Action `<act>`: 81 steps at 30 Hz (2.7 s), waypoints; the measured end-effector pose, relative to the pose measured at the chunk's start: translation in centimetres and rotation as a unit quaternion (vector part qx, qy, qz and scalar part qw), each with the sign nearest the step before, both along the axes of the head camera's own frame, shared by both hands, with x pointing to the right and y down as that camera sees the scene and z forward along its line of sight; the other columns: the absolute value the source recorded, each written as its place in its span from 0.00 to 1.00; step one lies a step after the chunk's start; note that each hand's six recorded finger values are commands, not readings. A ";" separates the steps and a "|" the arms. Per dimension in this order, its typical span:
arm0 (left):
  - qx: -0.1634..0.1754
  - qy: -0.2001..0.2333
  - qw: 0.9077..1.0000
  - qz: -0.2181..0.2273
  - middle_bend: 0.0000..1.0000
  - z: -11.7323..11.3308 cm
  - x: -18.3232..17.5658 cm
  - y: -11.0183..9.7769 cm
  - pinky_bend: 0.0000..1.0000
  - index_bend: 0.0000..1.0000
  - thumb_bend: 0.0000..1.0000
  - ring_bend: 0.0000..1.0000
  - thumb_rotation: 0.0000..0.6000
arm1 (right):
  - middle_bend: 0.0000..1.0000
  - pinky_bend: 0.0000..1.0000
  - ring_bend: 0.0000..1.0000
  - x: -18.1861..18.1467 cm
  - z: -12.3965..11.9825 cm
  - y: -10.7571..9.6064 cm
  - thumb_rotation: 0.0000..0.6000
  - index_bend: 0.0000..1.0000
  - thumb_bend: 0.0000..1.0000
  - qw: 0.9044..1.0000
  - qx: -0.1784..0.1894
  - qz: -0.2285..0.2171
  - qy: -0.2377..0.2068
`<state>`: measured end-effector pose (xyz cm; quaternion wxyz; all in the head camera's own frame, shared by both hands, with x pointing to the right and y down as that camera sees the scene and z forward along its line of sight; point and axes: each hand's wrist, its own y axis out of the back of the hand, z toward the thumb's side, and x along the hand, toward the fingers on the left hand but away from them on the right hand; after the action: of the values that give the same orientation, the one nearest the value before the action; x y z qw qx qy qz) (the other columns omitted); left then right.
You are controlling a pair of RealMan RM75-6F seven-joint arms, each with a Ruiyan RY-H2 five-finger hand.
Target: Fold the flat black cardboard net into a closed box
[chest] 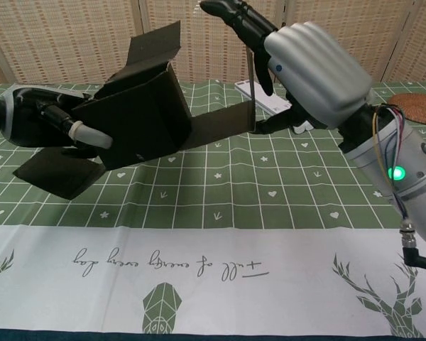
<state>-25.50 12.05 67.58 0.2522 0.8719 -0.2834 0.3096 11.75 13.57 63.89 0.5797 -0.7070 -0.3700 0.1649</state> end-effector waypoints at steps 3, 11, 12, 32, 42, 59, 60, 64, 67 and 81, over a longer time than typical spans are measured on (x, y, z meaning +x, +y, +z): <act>0.008 -0.007 1.000 0.018 0.18 0.4 0.2 0.3 0.84 0.20 0.10 0.51 1.00 | 0.02 0.96 0.69 -0.8 -0.2 -0.1 1.00 0.00 0.27 1.000 0.013 -0.015 0.009; 0.031 -0.028 0.998 0.039 0.18 1.4 0.6 0.2 0.84 0.21 0.10 0.51 1.00 | 0.03 0.96 0.69 -1.6 -0.4 -0.3 1.00 0.00 0.27 0.999 0.015 -0.032 0.035; 0.035 -0.031 0.998 0.042 0.18 1.6 0.6 0.1 0.84 0.21 0.10 0.51 1.00 | 0.03 0.96 0.69 -1.7 -0.3 -0.4 1.00 0.00 0.27 0.998 0.012 -0.035 0.043; 0.066 -0.064 0.994 0.055 0.18 3.5 1.5 0.9 0.84 0.21 0.10 0.50 1.00 | 0.00 0.96 0.59 -2.2 -0.8 -0.3 1.00 0.00 0.08 0.995 -0.012 -0.047 0.090; 0.062 -0.067 0.994 0.054 0.18 3.9 1.5 1.3 0.84 0.21 0.10 0.50 1.00 | 0.00 0.96 0.56 -2.1 -1.4 0.6 1.00 0.00 0.03 0.992 0.009 -0.062 0.106; 0.062 -0.069 0.994 0.056 0.18 4.1 1.5 1.8 0.84 0.21 0.10 0.50 1.00 | 0.00 0.96 0.56 -1.0 -0.6 1.6 1.00 0.00 0.00 0.988 0.010 -0.068 0.135; 0.063 -0.069 0.994 0.057 0.18 4.1 1.6 1.8 0.84 0.21 0.10 0.50 1.00 | 0.00 0.96 0.56 -1.1 -0.5 1.7 1.00 0.00 0.01 0.988 0.009 -0.071 0.135; 0.066 -0.070 0.994 0.059 0.18 4.1 1.6 1.8 0.84 0.21 0.10 0.50 1.00 | 0.02 0.95 0.56 -1.3 -0.2 2.1 1.00 0.00 0.07 0.987 0.012 -0.087 0.135; 0.065 -0.071 0.993 0.062 0.18 4.2 1.7 2.1 0.84 0.21 0.10 0.50 1.00 | 0.05 0.95 0.57 -1.4 0.3 2.2 1.00 0.00 0.08 0.985 0.011 -0.098 0.140; 0.061 -0.072 0.993 0.068 0.18 4.7 2.0 2.4 0.84 0.21 0.10 0.50 1.00 | 0.06 0.95 0.60 -2.4 1.6 2.5 1.00 0.00 0.08 0.980 0.000 -0.124 0.157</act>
<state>-23.52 14.47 72.23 0.1557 0.8783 -0.2595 0.3702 9.35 16.06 65.46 0.6463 -0.7127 -0.1842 0.2009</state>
